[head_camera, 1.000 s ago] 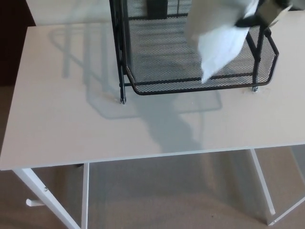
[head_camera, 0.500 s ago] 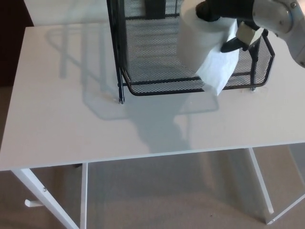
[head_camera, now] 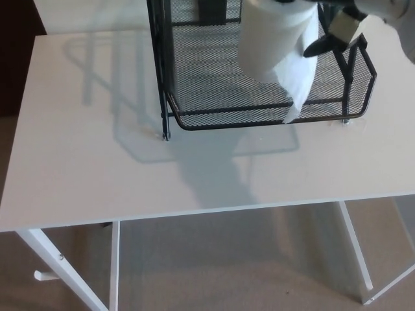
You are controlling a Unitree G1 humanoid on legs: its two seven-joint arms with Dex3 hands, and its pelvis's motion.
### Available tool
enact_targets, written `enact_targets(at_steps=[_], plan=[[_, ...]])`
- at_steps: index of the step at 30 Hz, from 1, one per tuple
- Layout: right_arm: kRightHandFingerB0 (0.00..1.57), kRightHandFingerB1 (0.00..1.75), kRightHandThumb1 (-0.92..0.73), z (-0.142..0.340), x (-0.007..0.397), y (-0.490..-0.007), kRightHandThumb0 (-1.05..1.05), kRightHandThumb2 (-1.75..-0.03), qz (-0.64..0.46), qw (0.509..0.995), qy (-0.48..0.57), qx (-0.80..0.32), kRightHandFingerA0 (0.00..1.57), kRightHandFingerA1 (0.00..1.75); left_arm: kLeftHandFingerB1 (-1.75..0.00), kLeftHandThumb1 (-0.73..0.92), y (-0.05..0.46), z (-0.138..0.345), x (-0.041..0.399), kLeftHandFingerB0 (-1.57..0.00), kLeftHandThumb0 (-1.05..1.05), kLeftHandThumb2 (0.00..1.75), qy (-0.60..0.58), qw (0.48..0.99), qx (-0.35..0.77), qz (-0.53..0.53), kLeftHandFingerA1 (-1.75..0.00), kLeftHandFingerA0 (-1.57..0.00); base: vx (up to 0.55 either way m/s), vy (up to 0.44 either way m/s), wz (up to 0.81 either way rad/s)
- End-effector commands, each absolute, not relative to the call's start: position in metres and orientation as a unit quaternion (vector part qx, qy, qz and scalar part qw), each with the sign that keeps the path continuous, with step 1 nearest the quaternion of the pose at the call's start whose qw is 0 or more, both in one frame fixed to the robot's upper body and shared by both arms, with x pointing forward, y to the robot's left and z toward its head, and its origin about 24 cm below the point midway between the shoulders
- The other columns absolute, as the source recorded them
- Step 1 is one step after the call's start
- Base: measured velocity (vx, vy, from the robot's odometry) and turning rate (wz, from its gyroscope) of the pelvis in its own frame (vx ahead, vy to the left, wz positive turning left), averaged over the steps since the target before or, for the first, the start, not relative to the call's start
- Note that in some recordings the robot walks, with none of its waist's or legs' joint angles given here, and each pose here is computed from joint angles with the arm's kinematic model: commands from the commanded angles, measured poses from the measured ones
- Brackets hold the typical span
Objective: The robot walks towards a desk on which a file tray is kept in the middle and a toilet paper roll is kept on its right. The robot uses its right hand to hook on finger in the gap of the roll and grabs it, lifts it and places it on the tray.
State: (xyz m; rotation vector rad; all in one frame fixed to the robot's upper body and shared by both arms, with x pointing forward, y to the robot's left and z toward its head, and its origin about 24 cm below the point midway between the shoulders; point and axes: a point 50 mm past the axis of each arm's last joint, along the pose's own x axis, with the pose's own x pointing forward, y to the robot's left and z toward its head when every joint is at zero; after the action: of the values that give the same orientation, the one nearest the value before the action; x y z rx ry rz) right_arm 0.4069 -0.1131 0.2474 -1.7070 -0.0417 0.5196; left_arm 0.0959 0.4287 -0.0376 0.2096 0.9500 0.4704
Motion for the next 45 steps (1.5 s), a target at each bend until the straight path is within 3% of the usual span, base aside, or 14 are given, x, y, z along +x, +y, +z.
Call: enact_targets(at_steps=[1,7,8,9,12,16,19,23,24,33,34,42,44,45], plan=[[0.05,0.44,-0.46,0.262,0.404,-0.114,-0.68,-0.82,0.237,0.628,0.010,-0.741,0.45,0.81,-0.65,0.92,0.435,-0.032,0.093,-0.19,-0.71,0.76,0.454,0.855,0.117,0.221,-0.80,-0.40,0.00,0.000,0.00],[0.06,0.36,-0.47,0.272,0.402,-0.117,-0.72,-0.85,0.273,0.639,0.056,-0.717,0.36,0.72,-0.67,0.92,0.435,-0.032,0.092,-0.22,-0.71,0.76,0.455,0.854,0.124,0.222,-0.82,-0.44,0.00,0.000,0.00],[0.13,0.33,-0.61,0.276,0.401,-0.116,-0.70,-0.59,0.280,0.633,0.062,-0.719,0.30,0.66,-0.67,0.92,0.435,-0.032,0.092,-0.22,-0.70,0.76,0.454,0.854,0.120,0.223,-0.82,-0.42,0.00,0.000,0.00],[0.10,0.43,-0.47,0.279,0.401,-0.114,-0.74,-0.86,0.280,0.626,0.066,-0.724,0.22,0.60,-0.68,0.92,0.434,-0.032,0.092,-0.23,-0.70,0.76,0.452,0.855,0.116,0.224,-0.83,-0.43,0.00,0.000,0.00],[0.24,0.31,-0.59,0.286,0.400,-0.113,-0.70,-0.59,0.300,0.641,0.082,-0.702,0.15,0.46,-0.67,0.92,0.435,-0.032,0.092,-0.22,-0.71,0.77,0.456,0.853,0.123,0.221,-0.82,-0.43,0.00,0.000,0.00],[0.27,0.35,-0.61,0.297,0.397,-0.110,-0.61,-0.59,0.311,0.656,0.069,-0.684,0.36,0.61,-0.67,0.92,0.436,-0.032,0.088,-0.23,-0.71,0.77,0.456,0.853,0.120,0.225,-0.81,-0.43,0.00,0.000,0.00],[0.17,0.46,-0.46,0.319,0.396,-0.115,-0.70,-0.83,0.272,0.663,0.072,-0.693,0.02,0.46,-0.68,0.92,0.437,-0.032,0.088,-0.21,-0.71,0.75,0.455,0.853,0.107,0.231,-0.83,-0.41,0.00,0.000,0.00],[0.15,0.43,-0.47,0.349,0.391,-0.135,-0.65,-0.84,0.255,0.702,0.074,-0.661,0.27,0.64,-0.66,0.92,0.438,-0.030,0.088,-0.23,-0.70,0.77,0.460,0.850,0.125,0.223,-0.80,-0.41,0.00,0.000,0.00],[0.24,0.31,-0.60,0.358,0.389,-0.140,-0.64,-0.59,0.244,0.715,0.079,-0.651,0.66,0.83,-0.65,0.92,0.438,-0.030,0.088,-0.23,-0.69,0.77,0.462,0.850,0.130,0.219,-0.78,-0.41,0.00,0.000,0.00],[0.26,0.32,-0.56,0.400,0.369,-0.200,-0.59,-0.57,0.184,0.804,0.072,-0.562,0.61,0.65,-0.67,0.92,0.437,-0.035,0.080,-0.25,-0.70,0.77,0.466,0.845,0.133,0.224,-0.80,-0.46,0.00,0.000,0.00],[0.23,0.45,-0.44,0.406,0.363,-0.216,-0.64,-0.80,0.170,0.808,0.050,-0.562,0.71,0.86,-0.65,0.92,0.436,-0.037,0.080,-0.24,-0.70,0.76,0.466,0.845,0.127,0.228,-0.79,-0.45,0.00,0.000,0.00],[0.29,0.32,-0.58,0.401,0.262,-0.363,-0.42,-0.60,0.008,0.912,-0.003,-0.410,0.78,1.44,-0.65,0.92,0.436,-0.034,0.084,-0.23,-0.69,0.79,0.464,0.847,0.133,0.222,-0.77,-0.43,0.00,0.000,0.01],[0.31,0.31,-0.60,0.395,0.246,-0.378,-0.38,-0.59,-0.005,0.921,-0.018,-0.389,0.80,1.27,-0.64,0.92,0.436,-0.034,0.085,-0.22,-0.69,0.79,0.463,0.848,0.126,0.224,-0.76,-0.41,0.00,0.000,0.00],[0.37,0.33,-0.55,0.384,0.232,-0.404,-0.38,-0.57,-0.034,0.952,-0.014,-0.304,0.81,0.75,-0.65,0.92,0.436,-0.034,0.085,-0.23,-0.69,0.79,0.462,0.849,0.127,0.224,-0.77,-0.42,0.00,0.000,0.00]])
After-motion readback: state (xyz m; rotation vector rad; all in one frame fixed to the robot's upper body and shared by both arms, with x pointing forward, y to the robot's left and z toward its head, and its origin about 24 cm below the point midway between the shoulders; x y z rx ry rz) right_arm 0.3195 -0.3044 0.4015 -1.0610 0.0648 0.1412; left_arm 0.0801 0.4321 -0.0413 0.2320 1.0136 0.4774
